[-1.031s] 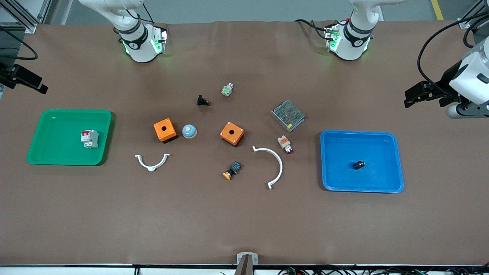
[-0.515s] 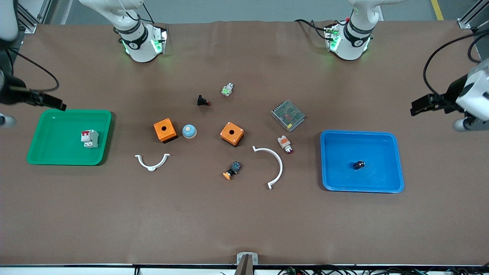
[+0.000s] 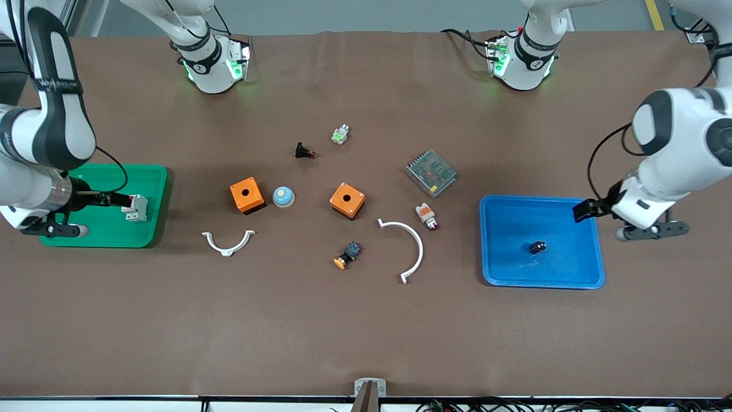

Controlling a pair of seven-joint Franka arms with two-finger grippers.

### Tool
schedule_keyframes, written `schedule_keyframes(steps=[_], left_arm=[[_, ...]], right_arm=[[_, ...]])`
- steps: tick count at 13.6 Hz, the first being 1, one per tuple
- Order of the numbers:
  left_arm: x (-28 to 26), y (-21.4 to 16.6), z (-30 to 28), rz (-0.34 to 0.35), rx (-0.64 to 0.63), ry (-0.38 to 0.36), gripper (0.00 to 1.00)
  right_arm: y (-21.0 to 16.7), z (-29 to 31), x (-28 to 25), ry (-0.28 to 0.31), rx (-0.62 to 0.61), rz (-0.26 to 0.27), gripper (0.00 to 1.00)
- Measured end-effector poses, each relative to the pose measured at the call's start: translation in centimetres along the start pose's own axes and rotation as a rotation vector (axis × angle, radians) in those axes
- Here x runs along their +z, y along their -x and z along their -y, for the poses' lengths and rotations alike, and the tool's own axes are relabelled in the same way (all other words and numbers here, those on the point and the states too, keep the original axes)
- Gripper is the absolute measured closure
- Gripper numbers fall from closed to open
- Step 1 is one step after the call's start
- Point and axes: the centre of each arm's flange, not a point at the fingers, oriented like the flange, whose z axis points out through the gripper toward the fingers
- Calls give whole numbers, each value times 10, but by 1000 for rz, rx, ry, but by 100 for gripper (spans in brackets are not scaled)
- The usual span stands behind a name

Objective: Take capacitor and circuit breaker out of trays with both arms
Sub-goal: 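Reach the right gripper to the breaker while the left gripper reaches the capacitor, then lower and close the right gripper on the breaker while the left grasps capacitor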

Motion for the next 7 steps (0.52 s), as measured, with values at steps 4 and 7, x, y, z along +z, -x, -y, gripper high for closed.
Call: schedule_keyframes(steps=[4, 7], left_arm=[[68, 5, -12, 21, 19, 21, 14], [109, 3, -14, 21, 18, 36, 25]], right_arm=[[-9, -52, 60, -18, -93, 5, 0], [-7, -73, 90, -32, -137, 21, 0]])
